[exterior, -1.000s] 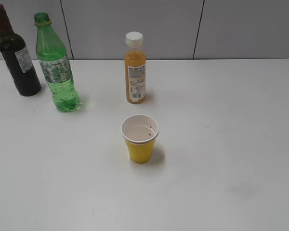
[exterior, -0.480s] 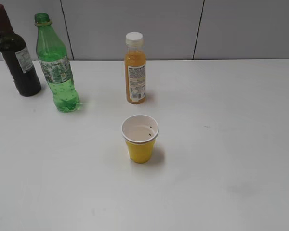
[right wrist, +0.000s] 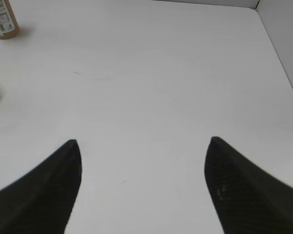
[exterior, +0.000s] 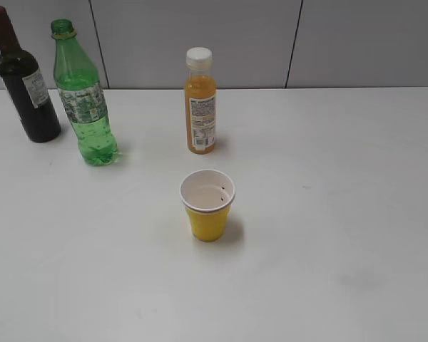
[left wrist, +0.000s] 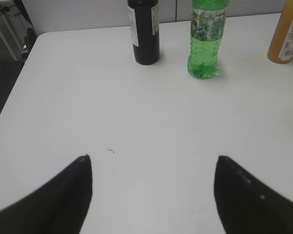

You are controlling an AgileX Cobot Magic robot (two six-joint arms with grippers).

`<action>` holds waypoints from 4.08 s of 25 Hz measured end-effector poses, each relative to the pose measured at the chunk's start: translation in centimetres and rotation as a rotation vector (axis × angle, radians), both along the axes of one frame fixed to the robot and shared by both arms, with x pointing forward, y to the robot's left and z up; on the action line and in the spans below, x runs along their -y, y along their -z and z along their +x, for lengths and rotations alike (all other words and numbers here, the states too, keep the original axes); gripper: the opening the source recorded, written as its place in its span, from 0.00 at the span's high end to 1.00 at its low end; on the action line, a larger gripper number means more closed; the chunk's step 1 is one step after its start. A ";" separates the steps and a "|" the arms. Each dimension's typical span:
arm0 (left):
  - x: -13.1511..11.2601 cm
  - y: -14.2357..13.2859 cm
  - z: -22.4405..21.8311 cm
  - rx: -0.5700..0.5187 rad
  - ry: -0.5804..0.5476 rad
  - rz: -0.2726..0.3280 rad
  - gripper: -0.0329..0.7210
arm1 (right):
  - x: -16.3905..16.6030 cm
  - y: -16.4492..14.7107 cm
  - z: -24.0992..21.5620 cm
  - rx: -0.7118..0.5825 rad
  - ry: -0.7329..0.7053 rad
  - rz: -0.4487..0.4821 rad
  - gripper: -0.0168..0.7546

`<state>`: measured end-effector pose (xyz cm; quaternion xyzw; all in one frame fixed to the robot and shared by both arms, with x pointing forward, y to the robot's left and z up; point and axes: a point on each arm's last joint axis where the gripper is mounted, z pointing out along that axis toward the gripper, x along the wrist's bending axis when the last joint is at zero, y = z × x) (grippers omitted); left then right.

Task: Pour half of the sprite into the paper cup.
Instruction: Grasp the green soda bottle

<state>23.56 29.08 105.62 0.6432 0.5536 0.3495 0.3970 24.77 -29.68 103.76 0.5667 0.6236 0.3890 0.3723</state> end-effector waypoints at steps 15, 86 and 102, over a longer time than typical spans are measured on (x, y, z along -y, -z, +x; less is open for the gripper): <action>0.0 0.0 0.0 0.000 0.000 0.000 0.17 | 0.0 0.0 0.0 0.000 -0.001 -0.002 0.21; -0.5 -0.2 12.9 0.255 -0.101 -0.059 0.17 | 0.0 0.0 0.0 -0.005 -0.001 -0.003 0.21; 2.8 4.7 19.7 0.265 0.031 0.028 0.17 | 0.0 0.0 0.0 -0.005 -0.001 -0.003 0.21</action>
